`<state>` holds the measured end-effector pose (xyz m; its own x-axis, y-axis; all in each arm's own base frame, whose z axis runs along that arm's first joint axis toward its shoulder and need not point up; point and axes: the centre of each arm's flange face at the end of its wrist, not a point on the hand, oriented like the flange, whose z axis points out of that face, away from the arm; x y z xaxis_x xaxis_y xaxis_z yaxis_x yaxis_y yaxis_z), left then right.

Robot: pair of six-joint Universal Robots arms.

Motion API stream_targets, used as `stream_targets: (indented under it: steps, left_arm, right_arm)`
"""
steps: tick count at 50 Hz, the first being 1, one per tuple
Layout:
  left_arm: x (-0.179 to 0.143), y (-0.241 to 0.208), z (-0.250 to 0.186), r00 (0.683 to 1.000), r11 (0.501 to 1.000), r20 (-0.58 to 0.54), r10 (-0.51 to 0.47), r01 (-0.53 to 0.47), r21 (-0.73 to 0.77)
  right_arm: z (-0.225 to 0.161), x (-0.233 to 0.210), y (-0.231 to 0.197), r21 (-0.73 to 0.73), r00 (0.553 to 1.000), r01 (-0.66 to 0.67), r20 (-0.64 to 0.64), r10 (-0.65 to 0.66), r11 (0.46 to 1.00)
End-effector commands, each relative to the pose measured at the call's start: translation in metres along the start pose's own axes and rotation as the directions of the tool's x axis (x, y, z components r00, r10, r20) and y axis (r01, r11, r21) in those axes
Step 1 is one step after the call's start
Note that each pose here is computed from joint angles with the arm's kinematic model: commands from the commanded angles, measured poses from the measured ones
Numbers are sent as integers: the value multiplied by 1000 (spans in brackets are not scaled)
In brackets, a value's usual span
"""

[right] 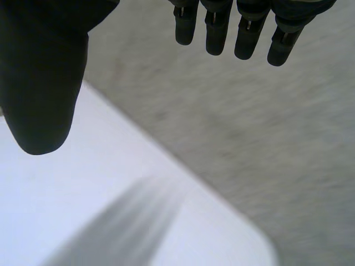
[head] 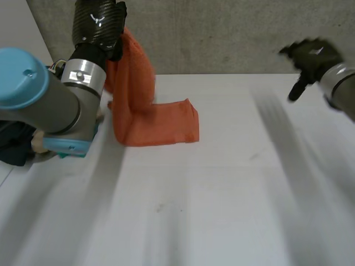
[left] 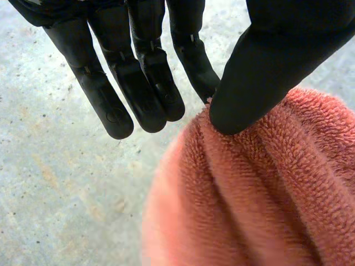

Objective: Fold the laundry.

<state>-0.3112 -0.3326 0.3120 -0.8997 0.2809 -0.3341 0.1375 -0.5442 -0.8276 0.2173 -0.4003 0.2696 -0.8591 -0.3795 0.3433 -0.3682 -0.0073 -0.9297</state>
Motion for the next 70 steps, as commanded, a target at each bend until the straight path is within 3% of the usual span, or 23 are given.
stream_targets:
  steps: [1,12,20,24,30,34,37,45,49,53,58,63,67,70]
  left_arm:
    - [-18,-49,-14,1000,996,-10,7,-6,84]
    - [-31,-118,-56,998,977,-56,19,-6,213]
    - [-38,-142,-74,999,965,-44,22,-10,263]
    - [-38,-143,-75,999,964,-43,22,-10,264]
    - [-44,-141,-71,999,966,-24,29,-22,258]
    - [-52,-133,-68,999,970,2,45,-44,237]
    - [-59,-125,-68,998,977,18,55,-57,206]
    - [-71,-98,-72,997,995,29,72,-74,71]
    - [-71,-67,-82,998,995,2,66,-66,-79]
    - [-56,-18,-96,997,961,-66,31,-48,-274]
    - [-34,44,-114,989,858,-140,-46,-33,-513]
    - [-22,81,-113,983,795,-165,-83,-34,-605]
    - [-19,95,-89,983,814,-167,-78,-34,-579]
    - [-27,88,-49,990,882,-132,-45,-22,-471]
  right_arm:
    - [13,-45,6,23,983,-34,179,29,999]
    - [33,-157,14,77,908,-120,412,77,990]
    - [23,-240,50,-41,803,-228,557,211,973]
    - [19,-258,65,-74,796,-220,563,223,973]
    - [26,-237,43,-25,860,-237,459,222,971]
    - [33,-175,-2,69,919,-248,334,211,966]
    - [30,-145,-17,90,937,-235,285,201,968]
    - [-23,-52,-73,169,994,-29,105,12,985]
    - [-48,-37,-73,115,994,76,75,-85,990]
    - [-69,-34,-63,13,978,181,103,-182,983]
    - [-85,-40,-45,-99,948,281,181,-260,955]
    - [-87,-46,-29,-148,924,341,237,-301,928]
    - [-62,-51,-8,-156,923,344,241,-302,926]
    - [-30,-45,-7,-91,933,345,143,-331,934]
